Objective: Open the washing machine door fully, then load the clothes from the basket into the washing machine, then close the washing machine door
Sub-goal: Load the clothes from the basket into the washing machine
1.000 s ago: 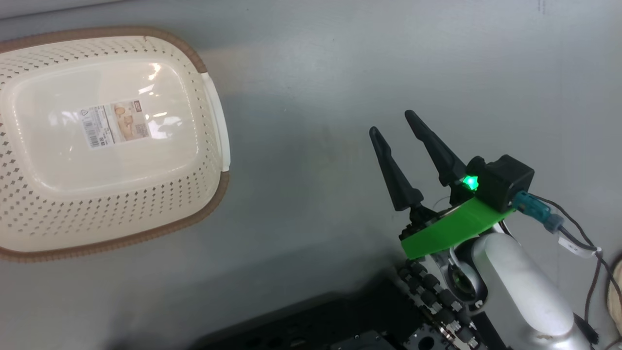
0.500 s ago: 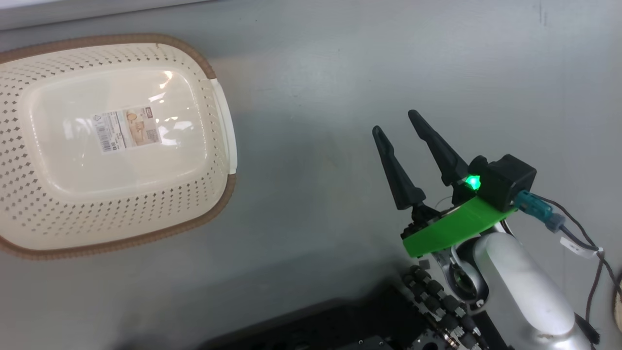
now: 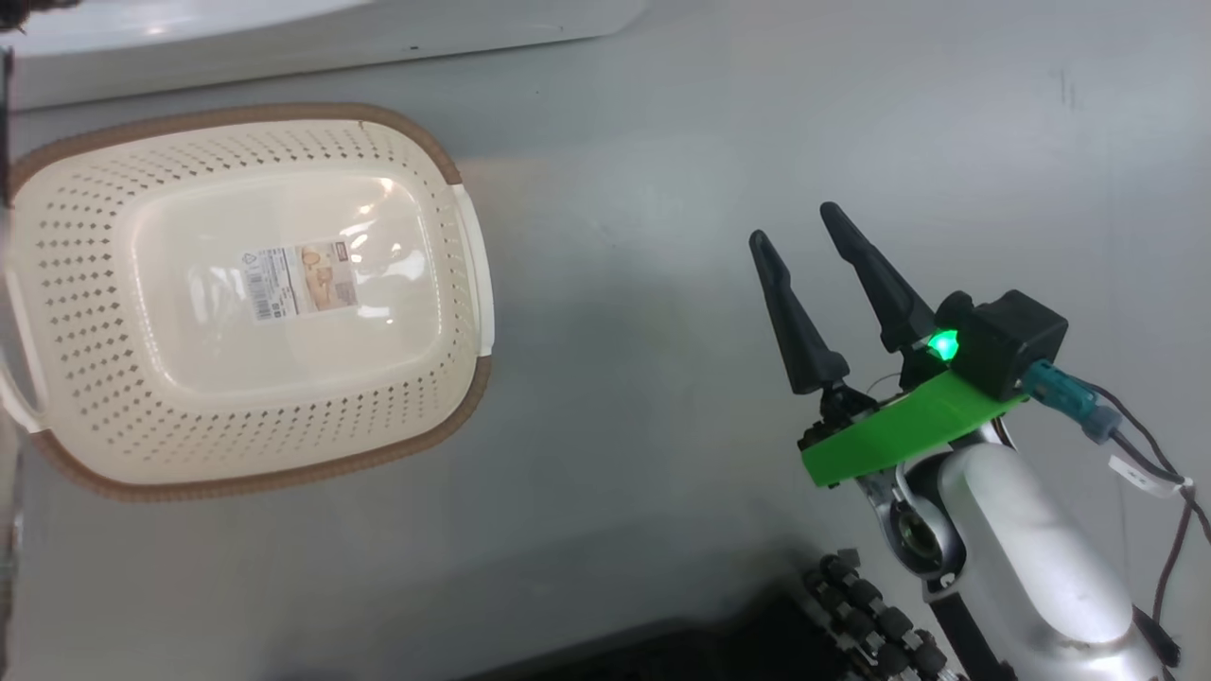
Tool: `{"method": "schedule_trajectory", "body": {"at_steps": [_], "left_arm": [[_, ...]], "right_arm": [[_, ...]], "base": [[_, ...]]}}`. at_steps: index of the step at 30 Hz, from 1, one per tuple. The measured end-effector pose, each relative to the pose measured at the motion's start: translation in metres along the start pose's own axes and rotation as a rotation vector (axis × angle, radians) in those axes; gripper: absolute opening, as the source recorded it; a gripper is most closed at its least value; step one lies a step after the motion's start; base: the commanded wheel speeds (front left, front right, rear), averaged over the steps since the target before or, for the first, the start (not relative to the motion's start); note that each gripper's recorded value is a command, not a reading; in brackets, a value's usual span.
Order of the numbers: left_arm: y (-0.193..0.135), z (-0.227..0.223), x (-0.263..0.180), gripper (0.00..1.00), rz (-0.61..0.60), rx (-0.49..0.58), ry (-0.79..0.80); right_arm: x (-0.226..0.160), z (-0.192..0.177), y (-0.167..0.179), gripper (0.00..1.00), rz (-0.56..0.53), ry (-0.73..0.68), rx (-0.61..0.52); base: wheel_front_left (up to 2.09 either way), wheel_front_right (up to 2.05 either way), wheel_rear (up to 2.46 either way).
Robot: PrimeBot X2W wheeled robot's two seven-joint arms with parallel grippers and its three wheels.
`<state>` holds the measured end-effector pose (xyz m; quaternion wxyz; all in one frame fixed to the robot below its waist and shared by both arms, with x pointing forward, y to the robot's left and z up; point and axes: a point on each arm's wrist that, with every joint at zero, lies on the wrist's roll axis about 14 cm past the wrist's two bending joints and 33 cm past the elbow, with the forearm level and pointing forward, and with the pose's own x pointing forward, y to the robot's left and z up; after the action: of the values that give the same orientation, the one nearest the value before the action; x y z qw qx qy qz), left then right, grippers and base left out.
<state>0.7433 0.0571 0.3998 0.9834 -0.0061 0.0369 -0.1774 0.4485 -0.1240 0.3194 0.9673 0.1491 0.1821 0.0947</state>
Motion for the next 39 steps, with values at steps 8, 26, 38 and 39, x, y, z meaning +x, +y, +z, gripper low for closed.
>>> {"method": "schedule_trajectory", "body": {"at_steps": [8,26,38,39], "left_arm": [[-0.008,0.015,-0.028,1.0,-0.003,-0.024,-0.01],[-0.025,0.074,-0.143,1.0,0.032,-0.089,-0.116],[-0.021,0.103,-0.233,1.0,0.124,-0.096,-0.191],[-0.02,0.104,-0.241,1.0,0.136,-0.098,-0.195]], "right_arm": [[-0.001,0.023,0.01,1.0,0.026,-0.056,-0.011],[-0.05,0.074,0.034,1.0,0.048,-0.179,-0.034],[-0.093,0.097,0.053,1.0,0.083,-0.255,-0.06],[-0.096,0.099,0.055,1.0,0.086,-0.264,-0.06]], "base": [[0.0,0.0,0.0],[0.0,0.0,0.0],[0.0,0.0,0.0],[0.0,0.0,0.0]]}}
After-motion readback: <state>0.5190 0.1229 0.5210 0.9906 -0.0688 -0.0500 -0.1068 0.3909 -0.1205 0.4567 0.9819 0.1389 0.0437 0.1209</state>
